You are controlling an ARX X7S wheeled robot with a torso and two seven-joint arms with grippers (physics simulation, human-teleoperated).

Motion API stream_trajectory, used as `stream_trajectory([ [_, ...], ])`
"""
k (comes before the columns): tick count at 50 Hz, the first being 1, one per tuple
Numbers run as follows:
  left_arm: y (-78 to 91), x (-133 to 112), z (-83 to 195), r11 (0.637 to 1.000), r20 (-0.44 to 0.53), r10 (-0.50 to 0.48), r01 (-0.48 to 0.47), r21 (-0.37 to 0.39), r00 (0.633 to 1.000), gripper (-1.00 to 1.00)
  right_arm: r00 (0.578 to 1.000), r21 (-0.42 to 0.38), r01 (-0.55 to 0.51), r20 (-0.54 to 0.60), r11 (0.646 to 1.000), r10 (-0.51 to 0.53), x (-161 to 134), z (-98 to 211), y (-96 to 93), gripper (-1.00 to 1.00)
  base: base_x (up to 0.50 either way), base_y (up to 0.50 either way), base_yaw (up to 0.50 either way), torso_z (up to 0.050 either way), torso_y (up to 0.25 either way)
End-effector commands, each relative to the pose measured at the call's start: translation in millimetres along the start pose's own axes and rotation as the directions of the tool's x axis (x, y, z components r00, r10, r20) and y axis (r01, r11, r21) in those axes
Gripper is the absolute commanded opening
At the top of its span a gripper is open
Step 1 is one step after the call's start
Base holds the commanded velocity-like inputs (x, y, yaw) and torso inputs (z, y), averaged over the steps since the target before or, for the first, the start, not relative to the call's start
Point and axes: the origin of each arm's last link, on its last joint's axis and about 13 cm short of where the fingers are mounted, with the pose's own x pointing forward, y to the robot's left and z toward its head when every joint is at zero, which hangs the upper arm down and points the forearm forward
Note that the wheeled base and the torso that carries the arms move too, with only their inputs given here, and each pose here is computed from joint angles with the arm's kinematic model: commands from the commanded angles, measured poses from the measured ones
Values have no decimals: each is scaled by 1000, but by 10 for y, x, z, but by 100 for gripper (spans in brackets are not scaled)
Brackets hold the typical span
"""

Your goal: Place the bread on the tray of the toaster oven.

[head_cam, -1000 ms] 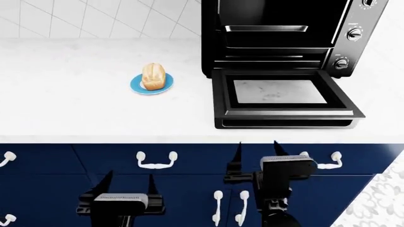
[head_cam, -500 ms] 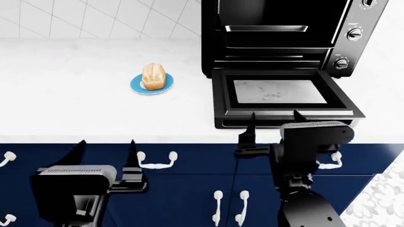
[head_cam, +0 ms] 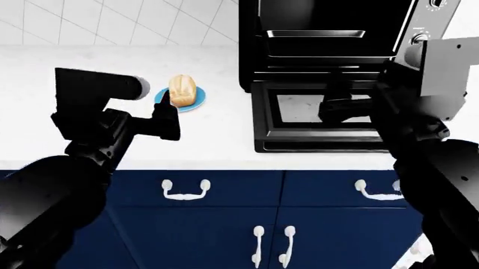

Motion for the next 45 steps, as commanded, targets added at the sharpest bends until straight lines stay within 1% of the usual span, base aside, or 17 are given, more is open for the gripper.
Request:
stream_trajectory([
  [1,60,378,462,1000,-38,-18,19,14,999,100,998,-14,-16,-63,1000,15,25,303,-194,100,0,0,0,0,0],
  [3,43,414,482,1000,-45,-19,20,18,999,100,997,-25,-12,-77,1000,10,39,312,-213,100,0,0,0,0,0],
  [5,34,424,526,1000,-52,-17,17,12,998,100,995,-51,7,-96,999,-12,33,342,-270,100,0,0,0,0,0],
  [8,46,401,550,1000,-59,-17,18,7,998,100,996,-65,27,-79,998,-32,-5,428,-304,100,23,0,0,0,0],
  [11,66,371,502,1000,-80,-6,6,1,997,100,996,-79,45,-72,996,-50,-32,457,-324,100,290,-68,0,0,0],
  [12,84,378,446,999,-116,46,-44,14,992,100,996,-88,52,-71,995,-59,-6,458,-309,100,359,-86,0,0,0],
  [13,83,377,446,999,-116,46,-44,14,992,100,996,-88,52,-71,995,-59,-4,457,-309,100,359,-86,0,0,0],
  [14,88,360,415,1000,-141,15,-18,-21,990,100,996,-82,58,-68,995,-64,15,443,-301,100,426,-94,0,0,0],
  [15,97,360,407,1000,-133,22,-22,0,991,100,995,-86,59,-69,994,-65,29,439,-295,100,441,-105,0,0,0],
  [17,101,362,406,1000,-130,26,-26,4,991,100,995,-86,61,-68,994,-67,33,439,-293,100,457,-109,0,0,0],
  [20,106,336,449,1000,-124,23,-21,11,992,100,995,-76,75,-67,994,-80,-45,469,-328,100,458,-118,0,0,0],
  [27,103,331,433,1000,-131,22,-21,9,991,100,993,-86,75,-82,993,-82,-92,432,-337,100,421,-115,0,0,0],
  [31,124,344,412,1000,-139,26,-24,13,990,100,992,-88,84,-82,993,-92,-55,456,-318,100,420,-2,0,0,0],
  [34,128,351,398,1000,-145,28,-26,16,989,100,991,-106,85,-98,991,-96,-7,452,-301,100,410,0,0,0,0],
  [37,141,350,397,999,-146,31,-29,15,989,100,990,-99,90,-100,991,-100,-56,452,-325,100,389,0,0,0,0],
  [41,156,343,359,999,-155,35,-32,19,987,100,988,-97,96,-115,991,-107,-52,444,-306,100,364,0,0,0,0],
  [45,154,343,327,999,-166,32,-29,18,986,100,985,-110,104,-123,988,-117,-112,445,-329,100,211,0,0,0,0],
])
